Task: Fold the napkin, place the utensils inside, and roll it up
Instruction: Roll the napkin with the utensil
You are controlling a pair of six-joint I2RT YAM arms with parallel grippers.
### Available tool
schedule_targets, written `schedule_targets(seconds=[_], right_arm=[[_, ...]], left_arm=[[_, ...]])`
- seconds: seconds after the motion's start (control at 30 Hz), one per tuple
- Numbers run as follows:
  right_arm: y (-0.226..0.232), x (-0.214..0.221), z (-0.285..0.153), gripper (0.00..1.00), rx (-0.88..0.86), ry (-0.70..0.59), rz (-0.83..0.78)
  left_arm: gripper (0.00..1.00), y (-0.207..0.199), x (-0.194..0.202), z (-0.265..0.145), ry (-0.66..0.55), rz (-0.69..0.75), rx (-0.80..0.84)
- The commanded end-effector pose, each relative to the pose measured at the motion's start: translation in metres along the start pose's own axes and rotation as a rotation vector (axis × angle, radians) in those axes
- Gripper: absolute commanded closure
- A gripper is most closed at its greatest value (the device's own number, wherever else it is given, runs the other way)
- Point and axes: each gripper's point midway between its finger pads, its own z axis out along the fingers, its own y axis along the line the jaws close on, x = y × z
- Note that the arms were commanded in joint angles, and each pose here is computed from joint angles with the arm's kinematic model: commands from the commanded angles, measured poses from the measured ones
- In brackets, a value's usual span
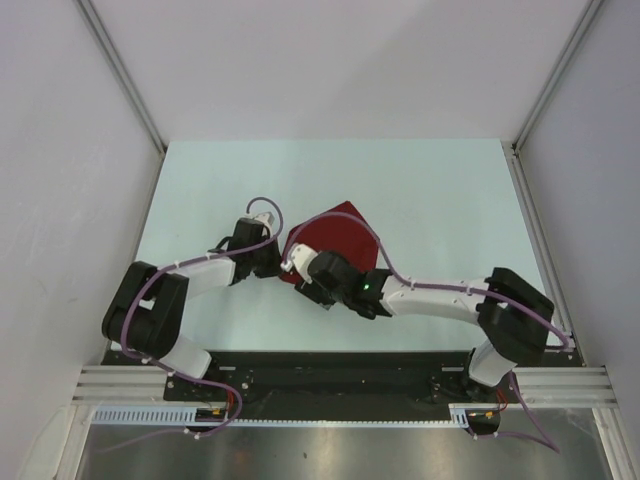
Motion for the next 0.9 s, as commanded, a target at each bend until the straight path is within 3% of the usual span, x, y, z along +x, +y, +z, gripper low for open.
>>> schedule_targets(seconds=[0.0,0.2,0.57,0.87], right_arm=[[0.007,-0.02,0.021,0.41,0.054,-0.132,-0.099],[0.021,-0.001,0.044,0.42,0.022,-0.084,-0.167],[0.003,0.039,0.071,0.46,0.053,0.026,-0.185],[0.013,0.06,0.081,0.52,-0.05,0.095,-0.173]], left_arm=[[1.0,0.011,0.0,0.003,0.05,-0.053,-0.049],[1.0,0.01,0.005,0.007,0.086,-0.067,-0.039],[1.0,0.008,0.004,0.008,0.09,-0.064,-0.028],[1.0,0.004,0.002,0.009,0.091,-0.057,-0.011]])
